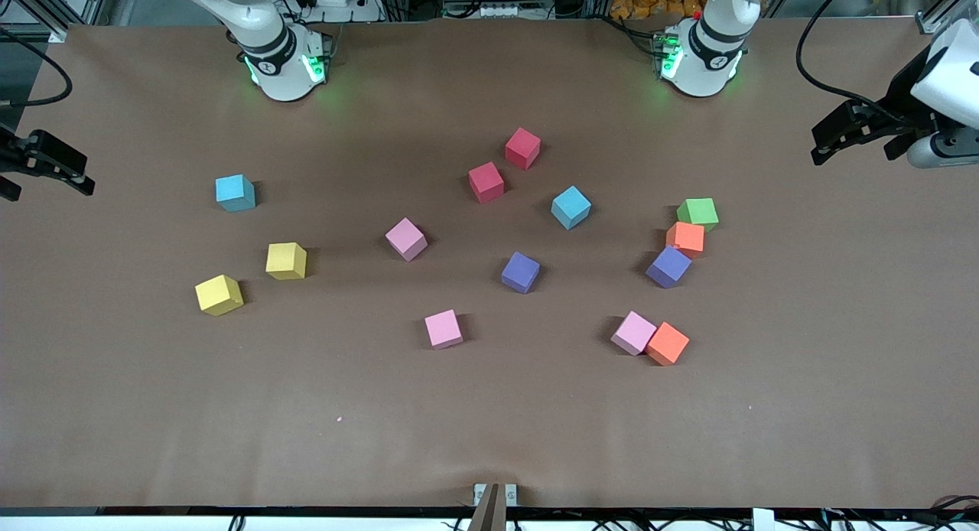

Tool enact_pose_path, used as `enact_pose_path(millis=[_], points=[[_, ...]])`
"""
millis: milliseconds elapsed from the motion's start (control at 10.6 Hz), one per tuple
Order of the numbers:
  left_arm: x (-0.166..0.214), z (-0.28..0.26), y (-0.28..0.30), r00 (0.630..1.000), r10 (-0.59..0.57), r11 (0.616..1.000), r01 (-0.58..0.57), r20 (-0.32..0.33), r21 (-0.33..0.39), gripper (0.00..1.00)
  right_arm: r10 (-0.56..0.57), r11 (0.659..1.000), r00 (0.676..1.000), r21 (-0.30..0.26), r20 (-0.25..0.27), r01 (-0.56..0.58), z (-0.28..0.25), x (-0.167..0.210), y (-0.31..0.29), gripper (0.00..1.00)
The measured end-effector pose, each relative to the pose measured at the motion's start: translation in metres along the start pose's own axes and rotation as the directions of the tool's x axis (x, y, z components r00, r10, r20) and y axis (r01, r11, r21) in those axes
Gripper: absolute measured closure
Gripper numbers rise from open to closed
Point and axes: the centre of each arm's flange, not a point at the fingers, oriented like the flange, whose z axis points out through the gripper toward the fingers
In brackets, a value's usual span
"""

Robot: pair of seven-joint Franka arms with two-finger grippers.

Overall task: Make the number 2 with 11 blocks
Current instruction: 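Move the right gripper to a red cube while the left gripper reaches another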

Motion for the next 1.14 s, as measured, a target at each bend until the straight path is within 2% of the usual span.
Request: enact_pose_path(millis=[379, 568, 663, 758, 852, 947, 1136], points=[[0.0, 0.007, 0.005, 1.0, 0.008, 1.0, -0.008, 0.018, -0.011, 0.0, -0.01, 1.0, 1.0, 0.014, 0.025, 0.009, 0.009, 0.001, -0.005, 0.0], [0.003, 0.049, 0.044, 0.998, 0.033, 0.999, -0.032, 0.061, -0.027, 0.0, -0.073, 0.997, 0.995, 0.038, 0.062, 0.071, 0.029, 0.007, -0.025, 0.0], [-0.001, 0.083, 0.074, 0.995, 0.041, 0.999, -0.04, 0.088, -0.021, 0.0, -0.143, 0.989, 0.986, 0.052, 0.084, 0.139, 0.043, 0.011, -0.041, 0.0], [-0.012, 0.115, 0.101, 0.991, 0.033, 0.999, -0.033, 0.128, -0.005, 0.0, -0.205, 0.976, 0.973, 0.091, 0.106, 0.196, 0.06, 0.015, -0.058, 0.0], [-0.026, 0.142, 0.126, 0.988, 0.007, 1.0, -0.01, 0.156, 0.015, 0.0, -0.248, 0.962, 0.96, 0.154, 0.129, 0.227, 0.081, 0.019, -0.076, 0.0], [-0.042, 0.164, 0.15, 0.987, -0.02, 1.0, 0.016, 0.162, 0.027, 0.0, -0.28, 0.946, 0.947, 0.214, 0.157, 0.244, 0.106, 0.021, -0.095, 0.0], [-0.084, 0.209, 0.19, 0.982, -0.1, 0.995, 0.098, 0.161, 0.021, 0.0, -0.364, 0.913, 0.908, 0.27, 0.206, 0.305, 0.152, 0.026, -0.152, 0.0]])
